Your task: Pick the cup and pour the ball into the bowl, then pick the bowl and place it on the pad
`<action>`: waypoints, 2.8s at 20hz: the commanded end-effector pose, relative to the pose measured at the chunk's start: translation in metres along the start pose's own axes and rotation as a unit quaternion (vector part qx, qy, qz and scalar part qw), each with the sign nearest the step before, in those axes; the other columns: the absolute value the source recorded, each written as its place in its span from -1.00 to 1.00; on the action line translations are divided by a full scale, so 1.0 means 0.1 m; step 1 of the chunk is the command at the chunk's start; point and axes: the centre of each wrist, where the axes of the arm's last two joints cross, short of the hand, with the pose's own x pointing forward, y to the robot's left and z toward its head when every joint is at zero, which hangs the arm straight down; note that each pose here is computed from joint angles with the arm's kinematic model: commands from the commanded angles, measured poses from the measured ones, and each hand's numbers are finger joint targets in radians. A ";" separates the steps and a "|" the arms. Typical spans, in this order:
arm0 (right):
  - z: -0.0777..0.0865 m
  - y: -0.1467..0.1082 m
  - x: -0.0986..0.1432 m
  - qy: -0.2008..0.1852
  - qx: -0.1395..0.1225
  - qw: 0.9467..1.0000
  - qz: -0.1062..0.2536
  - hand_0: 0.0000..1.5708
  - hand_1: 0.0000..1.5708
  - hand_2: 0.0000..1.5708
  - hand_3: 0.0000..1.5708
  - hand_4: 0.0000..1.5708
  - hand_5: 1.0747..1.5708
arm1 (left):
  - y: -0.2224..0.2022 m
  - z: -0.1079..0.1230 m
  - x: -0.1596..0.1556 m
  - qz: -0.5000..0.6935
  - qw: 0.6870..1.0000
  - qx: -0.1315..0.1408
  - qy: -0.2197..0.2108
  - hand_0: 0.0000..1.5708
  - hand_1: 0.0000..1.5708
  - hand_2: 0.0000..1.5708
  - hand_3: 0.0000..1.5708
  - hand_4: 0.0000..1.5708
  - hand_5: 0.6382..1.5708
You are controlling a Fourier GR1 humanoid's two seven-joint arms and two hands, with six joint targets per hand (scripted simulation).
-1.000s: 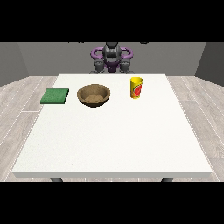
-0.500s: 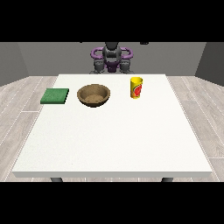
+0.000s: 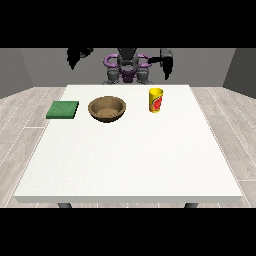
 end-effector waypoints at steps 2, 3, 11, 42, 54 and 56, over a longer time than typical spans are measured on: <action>0.10 -0.15 -0.12 -0.026 0.015 1.000 0.003 -1.00 -1.00 -1.00 -1.00 -0.14 0.90 | 0.28 0.03 -0.44 -0.013 1.000 0.015 -0.002 -1.00 -1.00 -1.00 -1.00 -0.48 0.81; -0.06 -0.19 0.02 -0.017 0.001 1.000 0.003 -1.00 -1.00 -1.00 -1.00 -0.13 0.92 | 0.24 0.03 -0.54 -0.023 1.000 -0.007 0.003 -1.00 -1.00 -1.00 -1.00 -0.54 0.81; -0.14 -0.51 -0.28 -0.006 -0.013 1.000 0.011 -1.00 -1.00 -1.00 -1.00 -0.15 0.96 | 0.35 -0.15 -0.88 -0.019 0.999 -0.026 0.027 -1.00 -1.00 -1.00 -1.00 -0.98 0.72; -0.18 -1.28 -0.19 0.074 -0.001 0.997 -0.004 -1.00 -1.00 -1.00 -0.65 -0.19 0.97 | -0.44 -0.45 -1.31 -0.313 0.949 -0.005 0.023 0.65 0.65 1.00 1.00 0.78 0.82; 0.03 -1.83 -0.46 0.120 -0.053 0.991 -0.013 -1.00 -1.00 -1.00 -1.00 -0.12 0.95 | -1.24 -0.66 -1.13 -0.580 0.807 -0.112 -0.004 0.73 0.73 1.00 1.00 0.85 0.92; 0.10 -1.79 -0.59 0.113 -0.046 0.992 -0.025 -1.00 -1.00 -1.00 -1.00 -0.13 0.95 | -1.44 -0.79 -0.99 -0.606 0.788 -0.108 -0.010 0.73 0.73 1.00 1.00 0.83 0.95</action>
